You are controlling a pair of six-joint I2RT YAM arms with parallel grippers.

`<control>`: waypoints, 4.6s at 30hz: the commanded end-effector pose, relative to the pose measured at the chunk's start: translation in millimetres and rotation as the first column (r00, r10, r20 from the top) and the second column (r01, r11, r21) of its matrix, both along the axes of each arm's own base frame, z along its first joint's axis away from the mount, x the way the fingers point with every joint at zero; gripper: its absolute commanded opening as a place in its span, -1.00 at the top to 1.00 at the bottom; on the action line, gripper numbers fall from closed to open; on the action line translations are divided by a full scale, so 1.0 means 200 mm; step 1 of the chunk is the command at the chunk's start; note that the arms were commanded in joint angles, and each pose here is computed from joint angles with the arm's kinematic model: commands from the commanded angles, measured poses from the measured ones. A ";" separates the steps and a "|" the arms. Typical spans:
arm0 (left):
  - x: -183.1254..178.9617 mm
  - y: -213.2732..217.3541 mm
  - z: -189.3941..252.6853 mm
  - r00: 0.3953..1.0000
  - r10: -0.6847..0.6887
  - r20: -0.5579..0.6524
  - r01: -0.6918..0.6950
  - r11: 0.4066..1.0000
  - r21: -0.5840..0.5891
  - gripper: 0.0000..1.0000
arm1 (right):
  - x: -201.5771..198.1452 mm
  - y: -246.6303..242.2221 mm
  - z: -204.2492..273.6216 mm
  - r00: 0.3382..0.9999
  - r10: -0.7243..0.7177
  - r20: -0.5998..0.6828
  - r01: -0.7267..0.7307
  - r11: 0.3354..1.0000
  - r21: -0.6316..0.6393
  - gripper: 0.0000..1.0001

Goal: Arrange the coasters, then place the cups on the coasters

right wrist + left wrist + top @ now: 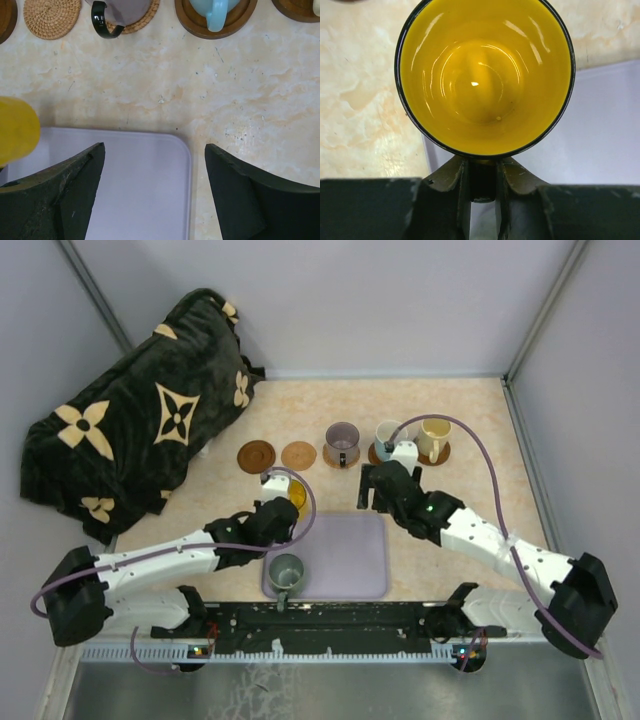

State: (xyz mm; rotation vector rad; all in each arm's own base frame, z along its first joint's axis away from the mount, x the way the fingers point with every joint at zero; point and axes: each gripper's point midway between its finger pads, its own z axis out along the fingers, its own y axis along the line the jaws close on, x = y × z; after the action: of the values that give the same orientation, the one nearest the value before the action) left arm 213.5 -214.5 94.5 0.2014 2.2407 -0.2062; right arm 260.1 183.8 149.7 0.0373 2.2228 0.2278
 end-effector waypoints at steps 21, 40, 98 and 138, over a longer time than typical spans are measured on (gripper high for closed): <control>1.09 -0.13 0.30 0.974 0.059 0.217 -0.054 0.998 -0.030 1.00 | 0.02 -0.08 0.15 0.987 -0.082 0.136 0.073 0.995 0.071 -0.60; 1.18 -0.14 0.12 0.983 0.154 0.104 -0.150 0.988 -0.046 1.00 | 0.03 -0.03 0.11 0.993 -0.056 0.108 0.048 0.996 0.073 -0.60; 1.06 -0.10 -0.04 0.981 0.196 -0.005 -0.196 0.980 -0.043 0.88 | 0.02 0.03 0.06 0.997 -0.022 0.079 0.015 0.996 0.090 -0.61; 0.98 0.01 0.25 0.965 0.248 0.081 -0.243 0.967 -0.073 -0.50 | 0.01 0.04 0.04 0.998 -0.011 0.063 0.006 0.996 0.092 -0.61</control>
State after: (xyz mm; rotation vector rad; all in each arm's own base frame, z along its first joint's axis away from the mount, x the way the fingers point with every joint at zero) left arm 415.1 -218.8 103.7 -0.0781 2.2269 -0.1057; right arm 257.1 182.8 143.6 0.0575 2.1978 0.2679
